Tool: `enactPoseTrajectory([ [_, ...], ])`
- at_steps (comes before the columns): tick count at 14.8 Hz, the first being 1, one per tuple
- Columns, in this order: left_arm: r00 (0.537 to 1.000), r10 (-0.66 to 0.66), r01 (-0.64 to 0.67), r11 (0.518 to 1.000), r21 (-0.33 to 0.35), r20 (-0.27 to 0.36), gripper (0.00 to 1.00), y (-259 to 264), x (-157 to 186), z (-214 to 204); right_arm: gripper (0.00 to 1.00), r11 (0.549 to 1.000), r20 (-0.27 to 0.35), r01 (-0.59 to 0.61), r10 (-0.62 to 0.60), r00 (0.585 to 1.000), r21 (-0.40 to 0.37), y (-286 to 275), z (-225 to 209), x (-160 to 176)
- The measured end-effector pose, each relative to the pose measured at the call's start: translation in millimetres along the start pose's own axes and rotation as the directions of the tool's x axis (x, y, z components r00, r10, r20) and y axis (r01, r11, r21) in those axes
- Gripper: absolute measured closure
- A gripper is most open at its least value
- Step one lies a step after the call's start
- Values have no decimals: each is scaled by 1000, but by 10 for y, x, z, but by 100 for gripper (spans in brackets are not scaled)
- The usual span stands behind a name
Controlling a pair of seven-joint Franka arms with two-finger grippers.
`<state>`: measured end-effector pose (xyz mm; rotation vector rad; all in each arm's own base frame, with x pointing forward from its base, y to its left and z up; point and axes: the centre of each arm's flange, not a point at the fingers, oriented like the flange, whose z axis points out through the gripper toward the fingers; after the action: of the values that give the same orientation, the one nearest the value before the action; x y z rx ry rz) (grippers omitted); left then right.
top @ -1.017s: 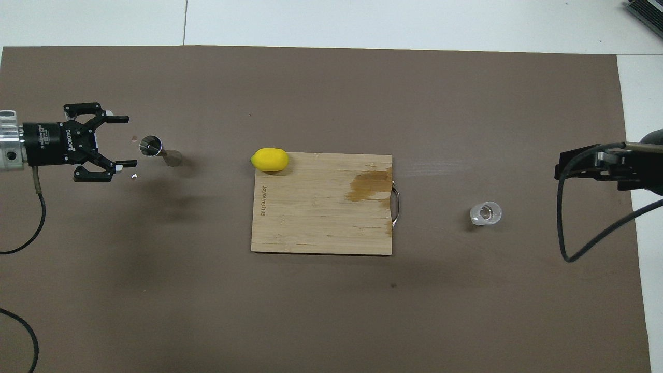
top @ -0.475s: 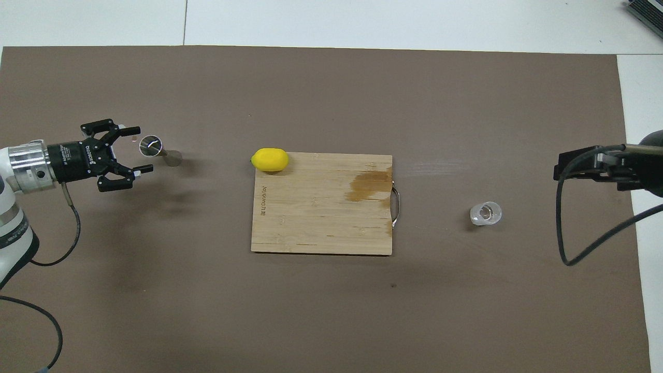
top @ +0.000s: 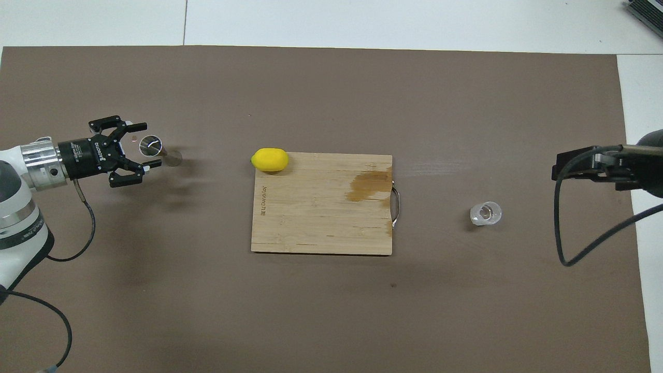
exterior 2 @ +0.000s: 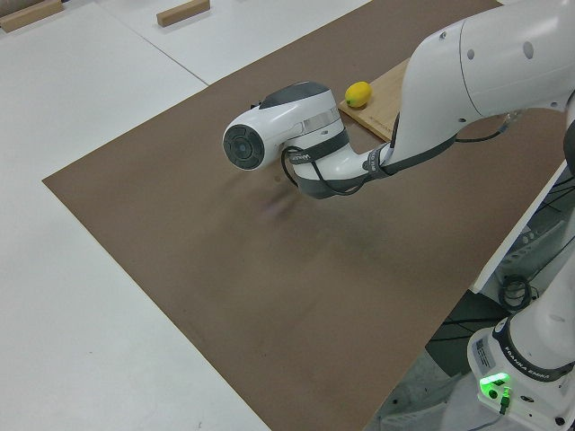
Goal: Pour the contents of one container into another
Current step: 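Reach the left gripper to the small metal cup and close on it, then lift the metal cup off the table with the left gripper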
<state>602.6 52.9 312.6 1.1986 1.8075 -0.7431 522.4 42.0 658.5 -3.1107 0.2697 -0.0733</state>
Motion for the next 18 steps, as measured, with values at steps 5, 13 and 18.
enactPoseTrajectory([
  [5, 1000, -2, 2, 1000, -11, -4, 8, 8, 6, 8, 0, 1000, 11, 4, -4, 1000, -3, -17, -6, -33],
  [13, 1000, -8, 8, 1000, -20, 0, 49, 22, 21, -23, 0, 995, 32, -103, 103, 994, -11, 278, 60, 21],
  [18, 1000, 19, -19, 1000, -15, 22, 49, 80, -131, -37, 0, 951, 58, -309, 310, 949, -23, 265, 225, 93],
])
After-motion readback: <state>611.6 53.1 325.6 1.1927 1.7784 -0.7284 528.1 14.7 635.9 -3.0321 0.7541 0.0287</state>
